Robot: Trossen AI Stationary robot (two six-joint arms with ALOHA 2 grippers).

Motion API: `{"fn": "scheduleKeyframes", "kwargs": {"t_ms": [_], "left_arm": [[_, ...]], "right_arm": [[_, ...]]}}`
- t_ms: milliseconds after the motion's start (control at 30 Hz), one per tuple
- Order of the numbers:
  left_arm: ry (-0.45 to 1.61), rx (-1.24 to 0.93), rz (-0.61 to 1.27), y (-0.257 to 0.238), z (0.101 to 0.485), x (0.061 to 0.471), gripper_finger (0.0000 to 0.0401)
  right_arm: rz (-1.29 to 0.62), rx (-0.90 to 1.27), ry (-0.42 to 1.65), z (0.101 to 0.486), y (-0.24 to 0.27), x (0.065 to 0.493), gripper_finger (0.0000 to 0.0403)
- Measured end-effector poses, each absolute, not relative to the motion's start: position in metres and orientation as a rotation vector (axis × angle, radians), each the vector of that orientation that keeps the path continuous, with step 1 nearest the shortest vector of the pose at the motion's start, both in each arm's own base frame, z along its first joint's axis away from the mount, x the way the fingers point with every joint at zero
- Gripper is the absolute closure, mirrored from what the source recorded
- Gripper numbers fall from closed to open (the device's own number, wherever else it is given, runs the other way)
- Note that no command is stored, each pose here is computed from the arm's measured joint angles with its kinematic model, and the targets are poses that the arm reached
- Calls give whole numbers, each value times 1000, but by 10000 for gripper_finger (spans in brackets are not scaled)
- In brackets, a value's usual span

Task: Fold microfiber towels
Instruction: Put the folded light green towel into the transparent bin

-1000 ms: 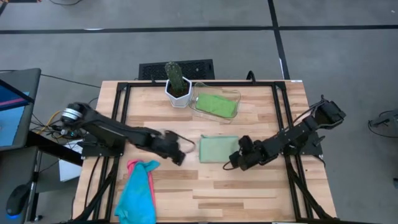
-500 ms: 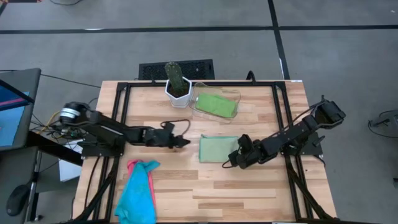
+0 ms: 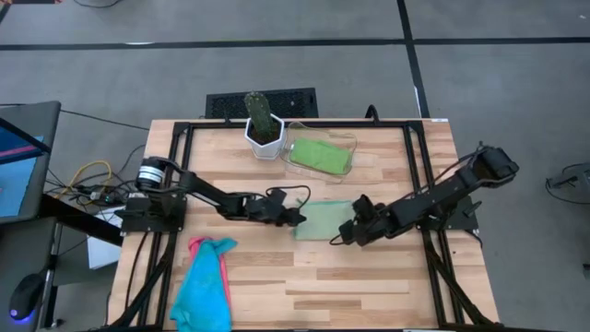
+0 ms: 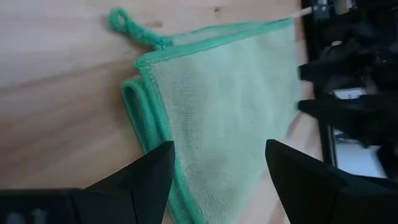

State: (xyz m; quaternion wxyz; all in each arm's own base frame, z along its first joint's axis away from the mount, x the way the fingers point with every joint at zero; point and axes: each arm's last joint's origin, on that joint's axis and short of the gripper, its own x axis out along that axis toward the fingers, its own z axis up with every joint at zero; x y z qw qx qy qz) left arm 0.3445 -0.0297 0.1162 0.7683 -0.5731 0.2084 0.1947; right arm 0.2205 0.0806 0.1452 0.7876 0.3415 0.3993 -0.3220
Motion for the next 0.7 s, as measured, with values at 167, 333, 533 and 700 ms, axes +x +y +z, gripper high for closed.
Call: {"fn": "scheduleKeyframes", "kwargs": {"t_ms": [167,333,533,700], "left_arm": [[444,-1275,453,-30,113,348,156],[509,-1306,388,-28,112,348,156],[488,-1298,208,-35,152,344,156],[563,-1206,487,-29,149,325,156]], "right_arm": [[-695,724,846,149,79,219,121],[-708,705,875,143,79,219,121],[-700,687,881,143,80,220,121],[-700,687,883,142,80,219,121]]}}
